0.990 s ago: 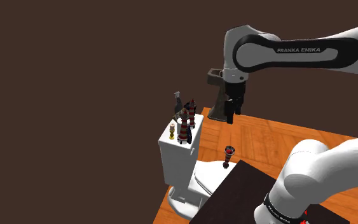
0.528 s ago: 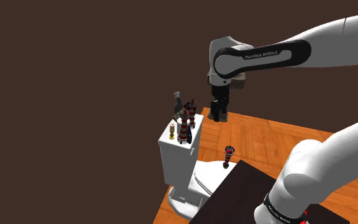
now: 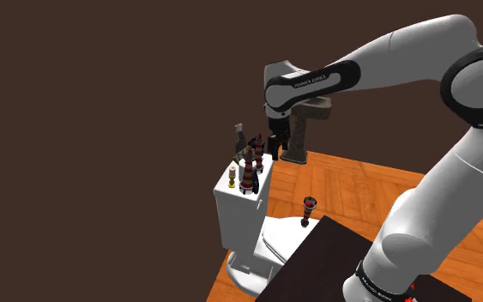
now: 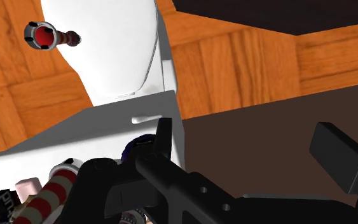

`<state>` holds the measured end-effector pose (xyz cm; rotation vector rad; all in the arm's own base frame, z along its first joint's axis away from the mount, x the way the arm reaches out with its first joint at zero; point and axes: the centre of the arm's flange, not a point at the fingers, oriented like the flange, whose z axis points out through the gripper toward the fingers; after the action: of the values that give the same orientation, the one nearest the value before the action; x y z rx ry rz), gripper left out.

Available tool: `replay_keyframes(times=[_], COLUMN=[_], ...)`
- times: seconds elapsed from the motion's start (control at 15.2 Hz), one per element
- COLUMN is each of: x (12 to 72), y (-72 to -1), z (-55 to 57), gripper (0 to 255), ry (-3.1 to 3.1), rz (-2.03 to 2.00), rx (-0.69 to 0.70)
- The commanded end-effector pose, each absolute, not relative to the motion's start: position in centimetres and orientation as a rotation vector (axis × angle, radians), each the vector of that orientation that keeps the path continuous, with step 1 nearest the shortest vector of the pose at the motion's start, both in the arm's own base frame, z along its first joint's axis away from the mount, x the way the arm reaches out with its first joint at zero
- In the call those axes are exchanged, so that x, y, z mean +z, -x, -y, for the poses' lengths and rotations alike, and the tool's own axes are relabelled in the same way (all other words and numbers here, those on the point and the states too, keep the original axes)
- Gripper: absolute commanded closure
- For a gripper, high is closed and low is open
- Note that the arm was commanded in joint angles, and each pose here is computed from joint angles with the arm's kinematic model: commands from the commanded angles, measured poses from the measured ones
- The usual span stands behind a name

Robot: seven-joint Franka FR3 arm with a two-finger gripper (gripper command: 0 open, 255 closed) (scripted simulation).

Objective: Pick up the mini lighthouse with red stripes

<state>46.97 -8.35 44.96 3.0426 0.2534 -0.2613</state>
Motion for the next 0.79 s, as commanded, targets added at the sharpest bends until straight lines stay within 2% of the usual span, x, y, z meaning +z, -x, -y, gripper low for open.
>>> replay_keyframes(times=[0.0,0.73], x=[43.4,37.6], y=[-49.1,-61.4], z=[9.1,12.8], gripper=[0,0], ry=[-3.034,-2.993], rz=[-0.269,-0.345], rx=[-0.256,-0.23])
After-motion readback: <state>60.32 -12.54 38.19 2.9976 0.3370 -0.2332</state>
